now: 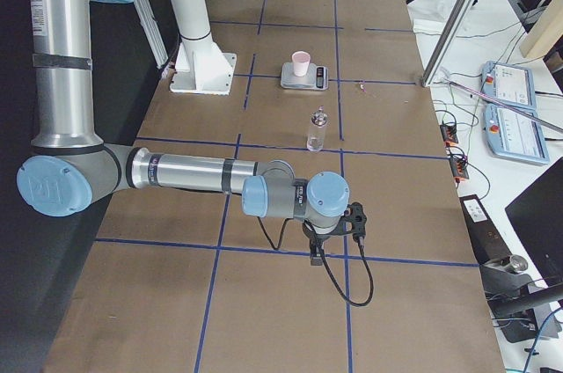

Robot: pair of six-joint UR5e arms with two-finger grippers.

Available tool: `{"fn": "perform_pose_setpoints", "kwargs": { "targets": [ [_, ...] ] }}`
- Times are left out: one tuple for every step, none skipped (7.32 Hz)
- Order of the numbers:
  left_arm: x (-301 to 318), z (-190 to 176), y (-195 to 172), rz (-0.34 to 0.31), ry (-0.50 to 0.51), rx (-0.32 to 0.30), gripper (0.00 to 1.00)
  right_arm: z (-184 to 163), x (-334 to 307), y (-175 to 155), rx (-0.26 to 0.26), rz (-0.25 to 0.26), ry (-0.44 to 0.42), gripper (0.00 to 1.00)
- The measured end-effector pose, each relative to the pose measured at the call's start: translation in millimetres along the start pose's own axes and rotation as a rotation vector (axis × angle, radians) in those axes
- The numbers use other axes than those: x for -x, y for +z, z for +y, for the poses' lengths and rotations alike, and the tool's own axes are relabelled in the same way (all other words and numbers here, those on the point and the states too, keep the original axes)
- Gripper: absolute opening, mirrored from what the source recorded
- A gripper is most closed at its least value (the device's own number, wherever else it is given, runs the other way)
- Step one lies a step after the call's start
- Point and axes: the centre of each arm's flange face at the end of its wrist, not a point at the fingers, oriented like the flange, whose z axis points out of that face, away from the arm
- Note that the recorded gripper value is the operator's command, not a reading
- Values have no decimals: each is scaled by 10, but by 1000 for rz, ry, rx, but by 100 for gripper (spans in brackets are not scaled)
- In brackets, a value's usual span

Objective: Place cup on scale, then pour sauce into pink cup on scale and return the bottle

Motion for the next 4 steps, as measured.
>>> {"fn": "perform_pose_setpoints", "kwargs": {
  "targets": [
    [21,14,20,-1,37,4,100,-1,2,-1,0,0,-2,100],
    [31,18,29,-1,56,6,100,-3,6,-5,-1,0,-4,100],
    [34,19,33,-1,63,7,100,-5,9,-8,-2,0,-4,100],
    [36,19,34,-1,65,8,100,-5,11,-10,-2,-1,-5,100]
  ]
}}
